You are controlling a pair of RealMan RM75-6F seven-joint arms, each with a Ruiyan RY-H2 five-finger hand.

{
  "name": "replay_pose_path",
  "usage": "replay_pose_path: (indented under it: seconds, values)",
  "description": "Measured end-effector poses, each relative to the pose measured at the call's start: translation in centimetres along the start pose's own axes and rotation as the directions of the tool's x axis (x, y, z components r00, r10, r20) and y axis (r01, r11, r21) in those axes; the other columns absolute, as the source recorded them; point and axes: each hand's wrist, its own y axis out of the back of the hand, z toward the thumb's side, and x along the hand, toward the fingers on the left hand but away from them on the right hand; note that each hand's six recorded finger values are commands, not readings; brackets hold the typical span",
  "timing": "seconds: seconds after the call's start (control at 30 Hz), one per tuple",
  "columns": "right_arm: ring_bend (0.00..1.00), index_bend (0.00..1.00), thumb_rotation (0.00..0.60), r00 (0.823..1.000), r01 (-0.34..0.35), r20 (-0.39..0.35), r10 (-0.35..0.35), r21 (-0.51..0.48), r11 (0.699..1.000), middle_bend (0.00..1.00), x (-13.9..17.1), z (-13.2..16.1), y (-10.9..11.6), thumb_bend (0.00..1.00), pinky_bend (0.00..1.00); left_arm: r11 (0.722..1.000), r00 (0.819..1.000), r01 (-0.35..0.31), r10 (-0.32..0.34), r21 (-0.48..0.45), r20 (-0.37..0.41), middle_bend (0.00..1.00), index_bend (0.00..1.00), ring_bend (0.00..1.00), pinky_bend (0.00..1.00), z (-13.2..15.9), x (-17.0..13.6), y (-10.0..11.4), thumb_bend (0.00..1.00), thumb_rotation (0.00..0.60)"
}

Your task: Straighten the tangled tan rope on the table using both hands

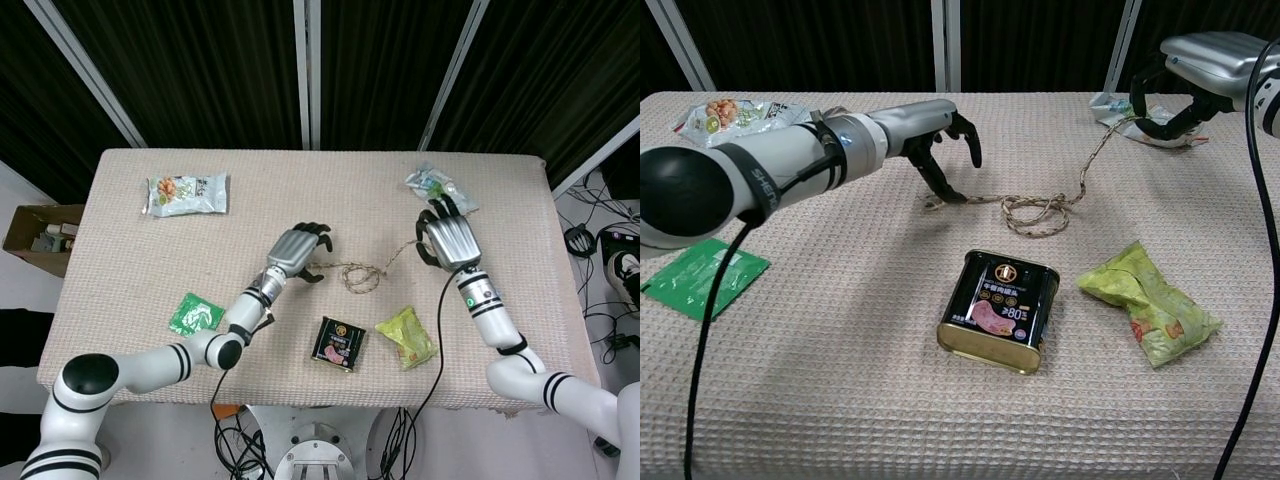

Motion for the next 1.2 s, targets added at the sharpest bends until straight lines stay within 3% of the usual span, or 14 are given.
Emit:
replay_pose_path:
  seconds: [0.43, 1.2]
  values:
    - [0.12, 0.64, 0.6, 1.0, 0.003, 0.005, -0.002, -0.012, 1.0, 0.36, -0.4, -0.1, 0.1, 0.46, 0.12, 0.999, 0.998, 0.01, -0.008, 0.036, -0.064, 0.16, 0.49, 0.1, 0.14, 0.0, 1.8, -2.2, 0.3, 0.6]
    - [0.12, 0.64, 0.6, 1.0, -0.001, 0.012, 0.001, -0.017, 1.0, 0.36, -0.4, -0.2, -0.2, 0.46, 0.12, 0.999, 0.996, 0.003, 0.001, 0.044, -0.087, 0.21, 0.57, 0.1, 0.14, -0.8, 2.0, -2.8, 0.45, 0.6]
